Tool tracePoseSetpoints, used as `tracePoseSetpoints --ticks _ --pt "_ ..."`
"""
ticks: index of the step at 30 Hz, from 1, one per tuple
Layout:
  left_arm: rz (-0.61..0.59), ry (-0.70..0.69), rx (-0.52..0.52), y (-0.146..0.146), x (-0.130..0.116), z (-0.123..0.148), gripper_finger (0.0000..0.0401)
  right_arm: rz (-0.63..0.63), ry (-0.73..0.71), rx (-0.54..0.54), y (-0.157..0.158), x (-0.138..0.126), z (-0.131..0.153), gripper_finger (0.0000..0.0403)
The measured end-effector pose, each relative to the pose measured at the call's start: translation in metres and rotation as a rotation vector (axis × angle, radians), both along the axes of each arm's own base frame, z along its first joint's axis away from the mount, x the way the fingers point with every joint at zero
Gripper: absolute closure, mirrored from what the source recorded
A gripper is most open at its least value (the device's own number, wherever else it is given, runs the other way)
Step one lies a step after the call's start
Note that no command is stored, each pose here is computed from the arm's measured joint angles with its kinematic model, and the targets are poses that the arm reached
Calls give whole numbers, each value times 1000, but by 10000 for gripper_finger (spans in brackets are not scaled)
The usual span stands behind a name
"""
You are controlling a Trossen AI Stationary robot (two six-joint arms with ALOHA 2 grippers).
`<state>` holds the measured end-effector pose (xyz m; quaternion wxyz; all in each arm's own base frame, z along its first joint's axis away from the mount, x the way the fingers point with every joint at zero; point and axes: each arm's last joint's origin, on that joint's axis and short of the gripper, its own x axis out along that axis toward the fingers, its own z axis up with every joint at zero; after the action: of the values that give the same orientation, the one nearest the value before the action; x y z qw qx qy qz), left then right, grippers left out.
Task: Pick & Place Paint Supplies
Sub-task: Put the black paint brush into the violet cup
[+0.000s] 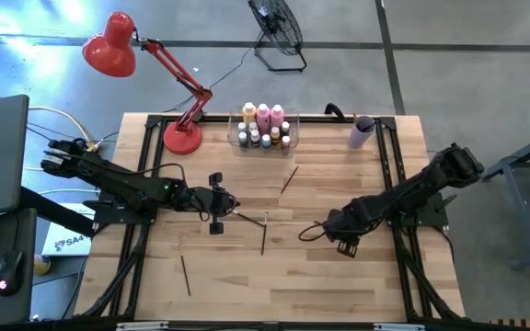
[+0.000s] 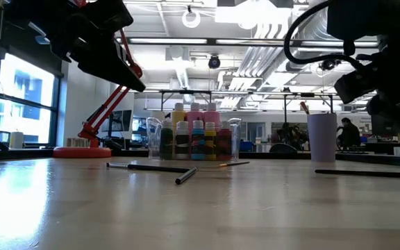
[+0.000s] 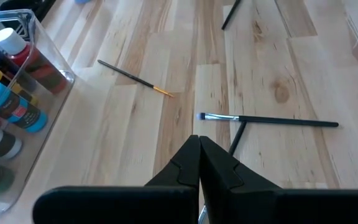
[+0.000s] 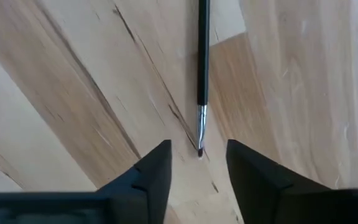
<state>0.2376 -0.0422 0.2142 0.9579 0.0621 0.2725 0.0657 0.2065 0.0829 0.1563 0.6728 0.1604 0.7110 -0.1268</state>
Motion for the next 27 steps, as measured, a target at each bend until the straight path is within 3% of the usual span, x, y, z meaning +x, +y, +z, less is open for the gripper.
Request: tracePoseSetpoints --ticks 10,20,27 --pt "0 0 0 0 0 0 401 1 -7 -18 -1 0 0 238" --pt "0 1 -1 0 0 0 401 -7 20 26 -6 -19 -30 238" --pt "0 0 -1 0 0 0 401 2 2 40 -6 -19 -33 238"
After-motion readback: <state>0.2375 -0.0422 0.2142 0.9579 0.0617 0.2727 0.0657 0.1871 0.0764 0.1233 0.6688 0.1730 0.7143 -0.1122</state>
